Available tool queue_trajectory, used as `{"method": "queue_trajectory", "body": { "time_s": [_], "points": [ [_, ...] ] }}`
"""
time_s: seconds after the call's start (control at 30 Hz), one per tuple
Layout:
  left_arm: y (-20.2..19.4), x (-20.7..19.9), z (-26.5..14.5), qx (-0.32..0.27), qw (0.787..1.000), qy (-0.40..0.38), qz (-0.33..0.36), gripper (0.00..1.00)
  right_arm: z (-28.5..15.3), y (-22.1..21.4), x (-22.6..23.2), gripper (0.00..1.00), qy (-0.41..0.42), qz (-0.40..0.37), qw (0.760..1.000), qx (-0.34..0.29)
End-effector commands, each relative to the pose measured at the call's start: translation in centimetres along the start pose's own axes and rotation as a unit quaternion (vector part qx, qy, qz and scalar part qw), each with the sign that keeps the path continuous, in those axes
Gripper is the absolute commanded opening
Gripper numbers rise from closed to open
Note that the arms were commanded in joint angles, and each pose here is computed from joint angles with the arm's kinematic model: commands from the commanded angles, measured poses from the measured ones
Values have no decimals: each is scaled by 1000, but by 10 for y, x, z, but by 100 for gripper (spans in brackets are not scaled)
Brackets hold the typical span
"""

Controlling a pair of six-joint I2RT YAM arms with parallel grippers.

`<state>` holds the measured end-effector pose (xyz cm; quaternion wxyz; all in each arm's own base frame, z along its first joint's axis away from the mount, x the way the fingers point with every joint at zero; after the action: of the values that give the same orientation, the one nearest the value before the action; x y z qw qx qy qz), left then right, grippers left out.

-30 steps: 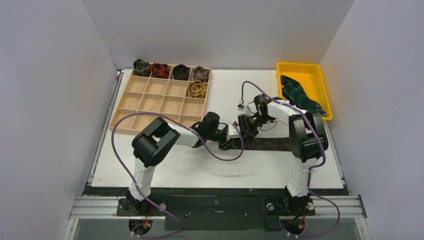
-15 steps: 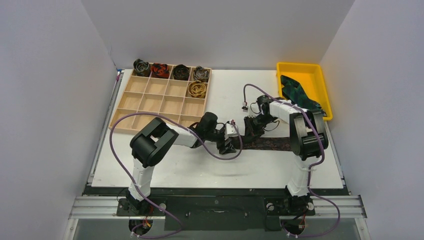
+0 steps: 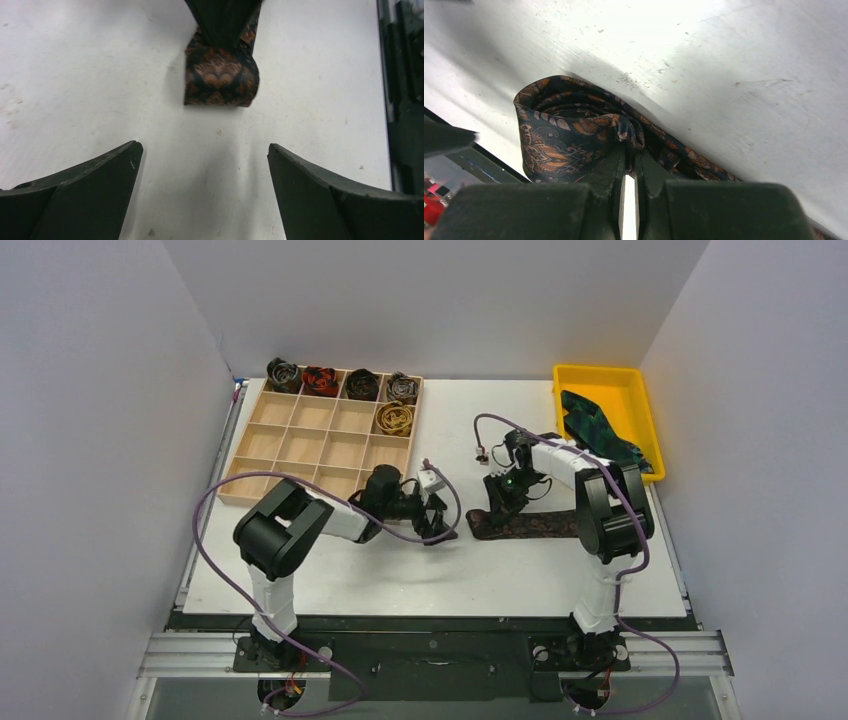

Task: Roll the ties
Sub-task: Roll the tie at the center of the board.

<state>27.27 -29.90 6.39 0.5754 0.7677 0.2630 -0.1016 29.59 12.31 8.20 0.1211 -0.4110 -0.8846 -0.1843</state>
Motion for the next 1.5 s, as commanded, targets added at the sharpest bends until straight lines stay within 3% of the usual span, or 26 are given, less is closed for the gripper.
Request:
{"method": "queue_trajectory", "body": {
  "time_s": [0.0,0.1,0.17,0.23,0.33,0.4,0.47,0.67,1.07,1.47],
  "points": [
    [70,-14,-24,-102,994,-24,-13,97,13,-9,0,0,-39,-60,997,35],
    [69,-15,-30,-47,993,75,84,97,14,-5,5,0,-34,-76,996,31],
    [81,-27,-41,-54,982,111,142,97,16,-2,8,0,-28,-84,996,28],
    [86,-32,-53,-78,979,111,150,97,17,-2,11,0,-22,-94,995,28],
    [94,-26,-65,-136,977,154,60,97,18,-1,15,0,-17,-113,993,28],
    [88,-28,-64,-72,991,111,23,97,19,-1,17,0,-16,-123,992,26],
    [81,-32,-60,-54,996,64,11,97,19,0,19,0,-19,-127,992,22],
    [43,-50,-45,-104,988,77,84,97,14,1,25,0,-26,-117,993,1],
    [4,-41,-14,-112,987,60,102,97,-6,-11,57,0,26,-56,997,-39],
    [-14,-57,11,-94,991,-1,100,97,27,-31,0,0,22,18,1000,-1]
  ]
}}
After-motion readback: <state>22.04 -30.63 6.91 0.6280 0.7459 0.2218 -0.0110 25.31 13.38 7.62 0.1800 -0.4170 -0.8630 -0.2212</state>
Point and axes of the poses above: each gripper's point midway between its finger pads, its own z axis out along the fingers, its own x axis along the line the jaws close on, y = z × x, the point moved 7 cm from there along -z, back along the fingers, and after that the axes turned 14 degrees about -z, right-handed, at the moved point
